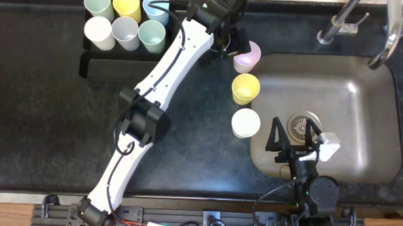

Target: Store Cups

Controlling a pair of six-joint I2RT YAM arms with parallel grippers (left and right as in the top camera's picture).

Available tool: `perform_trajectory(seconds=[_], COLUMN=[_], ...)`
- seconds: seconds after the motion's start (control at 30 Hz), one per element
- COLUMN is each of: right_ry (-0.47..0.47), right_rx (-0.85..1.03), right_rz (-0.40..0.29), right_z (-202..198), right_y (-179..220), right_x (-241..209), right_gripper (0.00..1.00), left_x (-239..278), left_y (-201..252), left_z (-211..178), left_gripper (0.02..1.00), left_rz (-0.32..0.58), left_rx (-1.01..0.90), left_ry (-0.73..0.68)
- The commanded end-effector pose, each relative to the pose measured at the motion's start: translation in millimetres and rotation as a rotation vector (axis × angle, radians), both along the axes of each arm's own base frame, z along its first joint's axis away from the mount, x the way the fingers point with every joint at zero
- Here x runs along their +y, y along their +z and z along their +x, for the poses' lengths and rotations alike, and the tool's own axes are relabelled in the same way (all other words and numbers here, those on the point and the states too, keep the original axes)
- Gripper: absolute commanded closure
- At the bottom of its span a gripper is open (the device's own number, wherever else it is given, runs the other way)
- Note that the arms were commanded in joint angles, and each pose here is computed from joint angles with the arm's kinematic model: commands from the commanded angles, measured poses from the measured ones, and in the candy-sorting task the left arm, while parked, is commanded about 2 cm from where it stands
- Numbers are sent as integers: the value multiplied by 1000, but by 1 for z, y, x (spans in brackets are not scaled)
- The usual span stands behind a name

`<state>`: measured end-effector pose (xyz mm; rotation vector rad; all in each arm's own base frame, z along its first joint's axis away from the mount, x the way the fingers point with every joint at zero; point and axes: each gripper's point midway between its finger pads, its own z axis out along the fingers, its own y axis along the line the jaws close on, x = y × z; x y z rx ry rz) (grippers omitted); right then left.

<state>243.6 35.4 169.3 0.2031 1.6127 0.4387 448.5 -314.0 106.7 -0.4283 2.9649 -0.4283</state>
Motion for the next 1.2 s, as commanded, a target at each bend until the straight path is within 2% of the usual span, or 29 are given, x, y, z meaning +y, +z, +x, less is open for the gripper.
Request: perform_trajectory(seconds=[0.03,0.43,0.47,0.5,0.53,0.57,0.6,0.77,0.87,0.97,1.0,1.1,1.2], right_ry=[-3,-4,-4,-4,-4,-4,-4,-3,-4,-4,-4,-4,-3], right_rx=[-13,-13,-13,-13,-13,-13,-13,-13,-13,-13,-13,-13,-13], right_rz=[1,1,1,1,1,1,1,1,1,1,1,1,1], right_z=[0,0,0,0,0,0,0,0,0,0,0,0,0], right_y=[3,3,3,3,3,3,3,3,3,3,3,3,3], right_x=[-1,-1,-1,-1,-1,-1,-1,-1,-1,-1,-1,-1,-1], right_gripper=[3,3,3,3,3,3,3,5,5,3,3,3,5], left_x=[1,3,3,3,4,4,4,4,12,38,63,115,171], left_y=[-13,-23,-23,-23,-23,-23,-23,-14,11,58,97,163,204], left_z=[-1,-5,-5,-5,-4,-4,-4,6,14,16,9,-15,-42], left_gripper=[18,18,42,139,345,772,982,982,982,982,982,982,980], left_rz=[20,36,37,40,42,42,43,35,23,43,63,101,151], left_rx=[25,49,48,47,45,44,43,-6,-61,-137,-187,-256,-292], left_ry=[17,16,16,17,18,18,17,28,48,92,128,203,276])
